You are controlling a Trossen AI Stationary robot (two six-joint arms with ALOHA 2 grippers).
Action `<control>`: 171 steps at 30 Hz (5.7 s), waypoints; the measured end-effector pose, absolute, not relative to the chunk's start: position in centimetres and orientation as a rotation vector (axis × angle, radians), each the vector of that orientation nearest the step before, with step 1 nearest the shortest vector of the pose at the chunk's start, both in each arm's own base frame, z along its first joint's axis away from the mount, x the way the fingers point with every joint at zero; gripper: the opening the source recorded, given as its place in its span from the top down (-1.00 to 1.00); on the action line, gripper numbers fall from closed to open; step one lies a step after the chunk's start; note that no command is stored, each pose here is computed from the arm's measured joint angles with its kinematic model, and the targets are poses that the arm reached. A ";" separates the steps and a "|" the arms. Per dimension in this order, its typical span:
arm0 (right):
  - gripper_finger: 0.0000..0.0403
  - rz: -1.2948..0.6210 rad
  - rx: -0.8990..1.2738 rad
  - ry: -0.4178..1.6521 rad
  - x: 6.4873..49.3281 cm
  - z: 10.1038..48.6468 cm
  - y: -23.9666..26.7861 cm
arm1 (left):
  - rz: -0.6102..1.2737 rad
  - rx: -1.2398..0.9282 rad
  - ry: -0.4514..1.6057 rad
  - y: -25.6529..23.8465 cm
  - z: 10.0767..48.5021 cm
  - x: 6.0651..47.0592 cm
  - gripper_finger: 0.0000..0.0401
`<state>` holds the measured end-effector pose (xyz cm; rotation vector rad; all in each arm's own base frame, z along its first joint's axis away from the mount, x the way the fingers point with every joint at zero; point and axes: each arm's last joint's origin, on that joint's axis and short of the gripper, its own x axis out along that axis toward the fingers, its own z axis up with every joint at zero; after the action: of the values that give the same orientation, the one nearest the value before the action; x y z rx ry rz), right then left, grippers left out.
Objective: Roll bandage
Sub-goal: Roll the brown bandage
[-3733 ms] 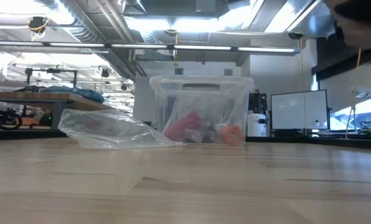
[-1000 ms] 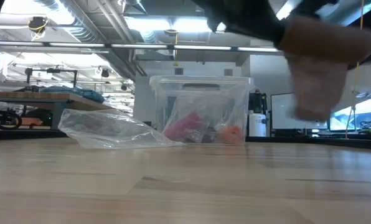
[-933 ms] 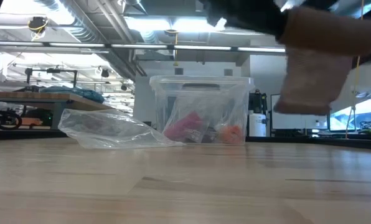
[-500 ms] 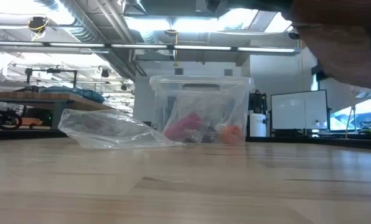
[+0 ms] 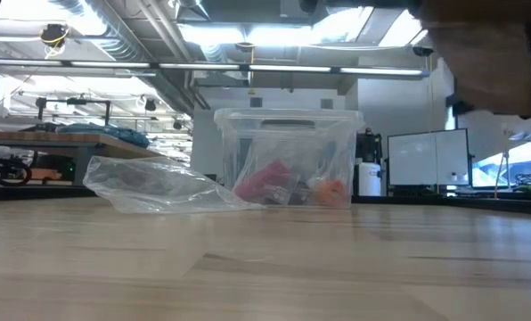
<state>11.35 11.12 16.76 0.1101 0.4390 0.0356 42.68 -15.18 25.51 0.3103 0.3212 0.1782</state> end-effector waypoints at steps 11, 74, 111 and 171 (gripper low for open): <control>-0.33 -0.058 0.202 0.352 11.5 16.4 10.9 | 0.101 0.269 0.238 -15.5 26.3 43.0 0.99; -0.16 0.228 0.264 0.365 9.8 19.0 9.8 | 0.076 0.239 0.185 -15.9 27.5 42.6 0.99; 0.97 0.104 0.044 0.149 12.4 19.3 12.2 | -0.312 0.139 -0.093 -16.3 29.9 43.0 0.99; 0.40 0.188 0.218 0.240 13.5 21.8 14.1 | 0.379 0.544 0.143 -15.0 28.8 42.6 0.99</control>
<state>13.55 14.10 21.77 0.2183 0.2398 0.1879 42.59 -15.03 28.78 0.5441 0.1429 0.3794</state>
